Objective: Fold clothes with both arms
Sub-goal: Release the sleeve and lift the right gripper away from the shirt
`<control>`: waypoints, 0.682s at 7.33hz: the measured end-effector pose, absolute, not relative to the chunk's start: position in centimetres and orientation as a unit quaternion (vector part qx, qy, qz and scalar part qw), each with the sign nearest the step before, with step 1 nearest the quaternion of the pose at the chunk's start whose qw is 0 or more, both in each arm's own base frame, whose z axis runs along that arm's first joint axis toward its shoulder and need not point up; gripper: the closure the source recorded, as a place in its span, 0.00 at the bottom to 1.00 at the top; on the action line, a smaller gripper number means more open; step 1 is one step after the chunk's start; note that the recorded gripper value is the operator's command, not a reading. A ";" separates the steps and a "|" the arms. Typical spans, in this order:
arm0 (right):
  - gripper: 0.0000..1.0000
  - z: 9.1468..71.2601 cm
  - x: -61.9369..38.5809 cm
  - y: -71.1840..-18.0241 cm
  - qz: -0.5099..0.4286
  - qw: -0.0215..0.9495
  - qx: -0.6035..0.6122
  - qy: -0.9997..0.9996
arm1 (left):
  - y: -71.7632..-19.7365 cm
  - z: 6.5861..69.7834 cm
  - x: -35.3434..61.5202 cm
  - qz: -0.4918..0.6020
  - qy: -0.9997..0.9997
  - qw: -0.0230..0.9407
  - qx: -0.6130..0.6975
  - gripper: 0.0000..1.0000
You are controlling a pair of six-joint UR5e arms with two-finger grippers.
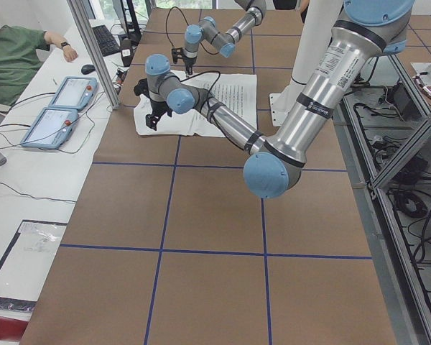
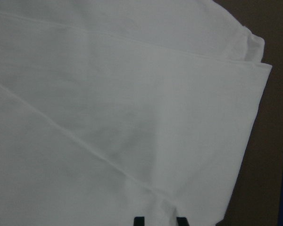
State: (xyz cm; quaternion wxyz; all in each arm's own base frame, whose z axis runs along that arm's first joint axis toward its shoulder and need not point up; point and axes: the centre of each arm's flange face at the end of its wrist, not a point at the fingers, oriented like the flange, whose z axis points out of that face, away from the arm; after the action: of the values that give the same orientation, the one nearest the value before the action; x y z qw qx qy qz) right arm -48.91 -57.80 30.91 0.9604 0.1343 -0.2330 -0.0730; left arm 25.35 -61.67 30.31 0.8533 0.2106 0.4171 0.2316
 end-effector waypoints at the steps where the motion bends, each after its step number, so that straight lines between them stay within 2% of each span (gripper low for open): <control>1: 0.00 30.4 -48.3 -58.2 -0.071 0.958 0.129 -0.245 | -61.6 30.2 25.3 0.226 0.419 0.854 0.209 0.00; 3: 0.00 29.1 -45.9 -56.7 -0.067 0.947 0.109 -0.296 | -59.5 30.3 24.9 0.166 0.437 0.864 0.185 0.00; 5: 0.00 29.6 -41.8 -50.4 -0.034 0.935 0.097 -0.340 | -53.7 30.9 25.1 0.122 0.464 0.861 0.168 0.00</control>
State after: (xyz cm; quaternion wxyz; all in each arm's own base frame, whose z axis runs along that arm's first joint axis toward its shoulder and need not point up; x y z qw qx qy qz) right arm -41.77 -50.38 29.57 0.9347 0.0968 -0.3402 -0.0344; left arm 25.08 -53.72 30.91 0.8610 0.1682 0.4643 0.1217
